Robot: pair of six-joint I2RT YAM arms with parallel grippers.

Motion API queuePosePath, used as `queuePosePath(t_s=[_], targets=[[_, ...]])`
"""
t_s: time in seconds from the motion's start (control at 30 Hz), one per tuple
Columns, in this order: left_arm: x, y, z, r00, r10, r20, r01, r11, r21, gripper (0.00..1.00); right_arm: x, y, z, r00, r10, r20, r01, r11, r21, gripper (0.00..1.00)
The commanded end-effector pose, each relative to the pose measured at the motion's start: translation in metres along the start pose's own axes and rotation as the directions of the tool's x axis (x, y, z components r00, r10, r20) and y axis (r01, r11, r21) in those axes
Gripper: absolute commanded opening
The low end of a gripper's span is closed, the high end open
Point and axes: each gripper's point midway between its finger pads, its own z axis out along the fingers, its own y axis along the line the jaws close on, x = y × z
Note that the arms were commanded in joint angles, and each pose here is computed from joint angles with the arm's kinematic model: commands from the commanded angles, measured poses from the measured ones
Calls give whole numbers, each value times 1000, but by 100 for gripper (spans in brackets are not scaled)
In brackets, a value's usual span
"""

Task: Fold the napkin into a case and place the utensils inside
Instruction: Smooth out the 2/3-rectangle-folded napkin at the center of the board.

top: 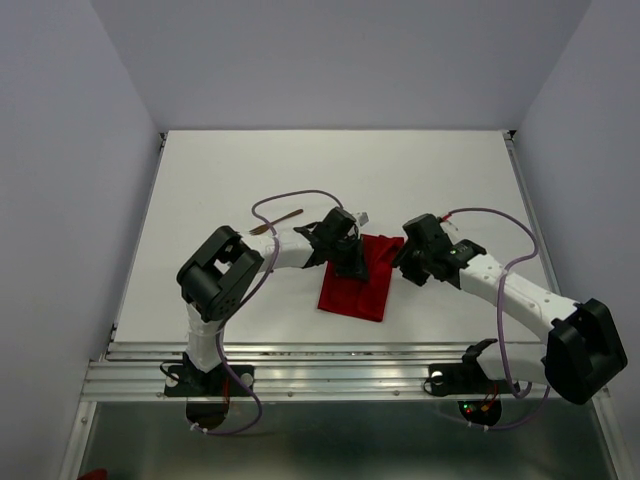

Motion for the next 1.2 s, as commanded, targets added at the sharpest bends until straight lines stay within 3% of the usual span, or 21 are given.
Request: queuePosePath(t_s=[0.0, 0.43, 0.7, 0.77, 0.93, 1.17], targets=[[-27, -35, -30, 995, 68, 72, -73, 995, 69, 0, -2, 3, -1, 1000, 25, 15, -25, 1000, -18, 51], [-24, -17, -19, 996, 89, 13, -89, 996, 20, 0, -3, -1, 6, 1000, 12, 23, -12, 1000, 14, 51], [-15, -3, -10, 996, 84, -10, -84, 996, -7, 0, -35, 12, 10, 997, 9, 71, -10, 1000, 22, 50], [-12, 0, -9, 996, 85, -16, -85, 996, -11, 0, -48, 7, 19, 996, 30, 82, -34, 998, 49, 46], [-8, 5, -6, 996, 85, -24, -86, 996, -13, 0, -80, 18, 26, 991, 36, 128, -45, 997, 62, 23], [-7, 5, -4, 996, 86, -30, -86, 996, -1, 0, -91, 3, 57, 993, 37, 109, -54, 987, 154, 16]])
